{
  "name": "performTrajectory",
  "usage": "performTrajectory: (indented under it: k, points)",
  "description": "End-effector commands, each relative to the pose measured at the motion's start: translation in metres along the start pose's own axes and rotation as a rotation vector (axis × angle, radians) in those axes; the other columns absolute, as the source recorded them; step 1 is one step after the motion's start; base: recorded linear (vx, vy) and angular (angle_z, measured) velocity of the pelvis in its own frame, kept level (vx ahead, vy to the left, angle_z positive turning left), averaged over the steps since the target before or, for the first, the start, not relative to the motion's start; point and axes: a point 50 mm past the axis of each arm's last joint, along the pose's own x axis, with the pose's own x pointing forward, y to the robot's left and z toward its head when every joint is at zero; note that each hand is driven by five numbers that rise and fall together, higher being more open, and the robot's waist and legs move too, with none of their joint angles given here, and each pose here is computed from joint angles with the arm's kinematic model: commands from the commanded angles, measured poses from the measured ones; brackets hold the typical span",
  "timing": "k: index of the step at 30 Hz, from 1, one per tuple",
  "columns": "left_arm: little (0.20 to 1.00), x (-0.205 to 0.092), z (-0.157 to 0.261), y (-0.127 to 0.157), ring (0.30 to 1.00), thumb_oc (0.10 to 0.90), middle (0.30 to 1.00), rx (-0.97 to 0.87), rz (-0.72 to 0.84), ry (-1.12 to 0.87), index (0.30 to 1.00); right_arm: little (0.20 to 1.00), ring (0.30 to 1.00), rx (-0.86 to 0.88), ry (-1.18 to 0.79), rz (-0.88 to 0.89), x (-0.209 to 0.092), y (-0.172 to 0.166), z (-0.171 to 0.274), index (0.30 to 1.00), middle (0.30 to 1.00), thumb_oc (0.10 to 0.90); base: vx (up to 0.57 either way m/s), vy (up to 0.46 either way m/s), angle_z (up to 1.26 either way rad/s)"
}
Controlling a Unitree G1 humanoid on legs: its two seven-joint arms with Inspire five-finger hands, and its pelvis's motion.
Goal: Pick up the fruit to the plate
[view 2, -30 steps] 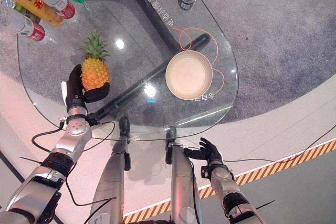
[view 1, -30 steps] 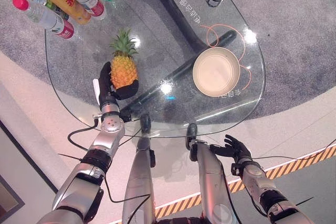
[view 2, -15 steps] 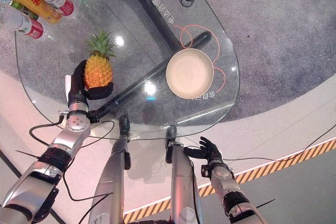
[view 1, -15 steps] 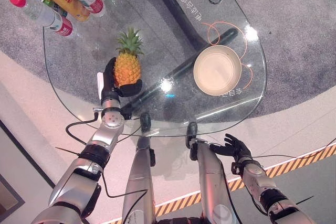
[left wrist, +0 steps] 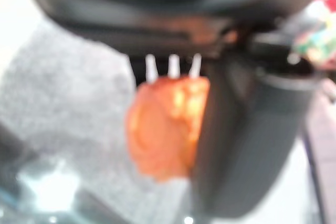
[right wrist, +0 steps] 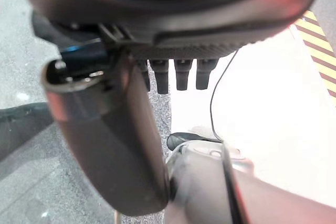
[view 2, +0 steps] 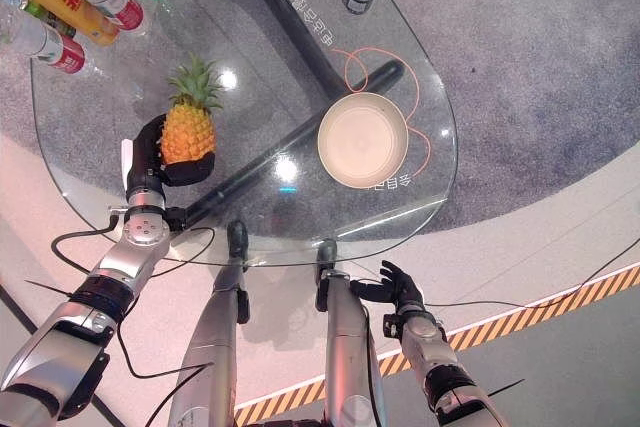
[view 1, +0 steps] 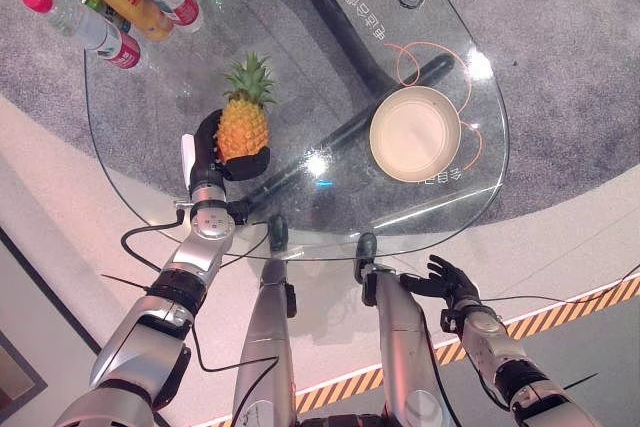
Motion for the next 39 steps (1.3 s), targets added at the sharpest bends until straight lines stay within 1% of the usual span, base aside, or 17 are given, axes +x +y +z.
performTrajectory:
  k: [1, 7, 8, 13, 17, 18, 20, 22, 27, 28, 32, 34, 35, 39]
  points:
    - [0.2, -0.004, -0.013, -0.001, 0.3, 0.1, 0.3, 0.039, -0.019, 0.051, 0.3, 0.9, 0.9, -0.079, 0.226, -0.056, -0.017, -0.015, -0.058, 0.9, 0.9, 0.8, 0.0, 0.0, 0.0]
    - [0.2, -0.006, -0.016, 0.001, 0.3, 0.1, 0.3, 0.027, -0.001, 0.046, 0.3, 0.9, 0.9, -0.023, 0.21, -0.116, -0.017, -0.021, -0.056, 0.9, 0.9, 0.8, 0.0, -0.006, 0.0]
    - [0.2, -0.008, -0.019, 0.004, 0.3, 0.1, 0.3, 0.023, 0.012, 0.046, 0.3, 0.9, 0.9, 0.025, 0.201, -0.15, -0.018, -0.025, -0.056, 0.9, 0.9, 0.8, -0.02, -0.035, -0.01]
    - [0.2, -0.012, -0.024, 0.013, 0.3, 0.1, 0.3, 0.025, 0.036, 0.04, 0.3, 0.9, 0.9, 0.112, 0.173, -0.226, -0.018, -0.033, -0.052, 0.9, 0.9, 0.8, -0.01, -0.014, -0.03]
    - [0.2, -0.013, -0.024, 0.015, 0.3, 0.1, 0.3, 0.031, 0.042, 0.032, 0.3, 0.9, 0.9, 0.134, 0.166, -0.253, -0.018, -0.035, -0.051, 0.9, 0.9, 0.8, 0.0, 0.001, -0.04]
    - [0.2, -0.015, -0.021, 0.023, 0.3, 0.1, 0.3, 0.049, 0.059, -0.017, 0.3, 0.9, 0.9, 0.232, 0.163, -0.342, -0.02, -0.044, -0.05, 0.9, 0.9, 0.8, 0.0, 0.008, -0.1]
    - [0.2, -0.016, -0.017, 0.025, 0.3, 0.1, 0.3, 0.051, 0.062, -0.032, 0.3, 0.9, 0.9, 0.287, 0.163, -0.372, -0.021, -0.047, -0.05, 0.9, 0.9, 0.8, 0.0, 0.01, -0.06]
    - [0.2, -0.019, -0.01, 0.025, 0.3, 0.1, 0.3, 0.063, 0.063, -0.079, 0.3, 0.9, 0.9, 0.385, 0.13, -0.416, -0.021, -0.05, -0.046, 0.9, 0.9, 0.8, 0.0, 0.0, 0.0]
    - [0.2, -0.025, -0.006, 0.028, 0.3, 0.1, 0.3, 0.062, 0.059, -0.11, 0.3, 0.9, 0.9, 0.457, 0.095, -0.471, -0.023, -0.052, -0.041, 0.9, 0.9, 0.8, 0.0, 0.0, 0.0]
    - [0.2, -0.029, -0.004, 0.03, 0.3, 0.1, 0.3, 0.065, 0.056, -0.133, 0.3, 0.9, 0.9, 0.509, 0.065, -0.527, -0.025, -0.054, -0.037, 0.9, 0.9, 0.8, 0.0, 0.0, 0.0]
    - [0.2, -0.039, -0.007, 0.032, 0.3, 0.1, 0.3, 0.066, 0.052, -0.148, 0.3, 0.9, 0.9, 0.581, -0.022, -0.618, -0.03, -0.058, -0.023, 0.9, 0.9, 0.8, 0.0, 0.0, 0.0]
    - [0.2, -0.044, -0.007, 0.034, 0.3, 0.1, 0.3, 0.067, 0.051, -0.161, 0.3, 0.9, 0.9, 0.617, -0.106, -0.622, -0.033, -0.056, -0.007, 0.9, 0.9, 0.8, 0.0, 0.0, 0.0]
    - [0.2, -0.047, -0.006, 0.034, 0.3, 0.1, 0.3, 0.073, 0.048, -0.174, 0.3, 0.9, 0.9, 0.639, -0.161, -0.598, -0.035, -0.053, 0.004, 0.9, 0.9, 0.8, 0.0, 0.0, 0.0]
    - [0.2, -0.054, -0.006, 0.033, 0.3, 0.1, 0.3, 0.138, 0.015, -0.206, 0.3, 0.9, 0.9, 0.683, -0.355, -0.441, -0.045, -0.036, 0.04, 0.9, 0.9, 0.8, 0.0, 0.0, 0.0]
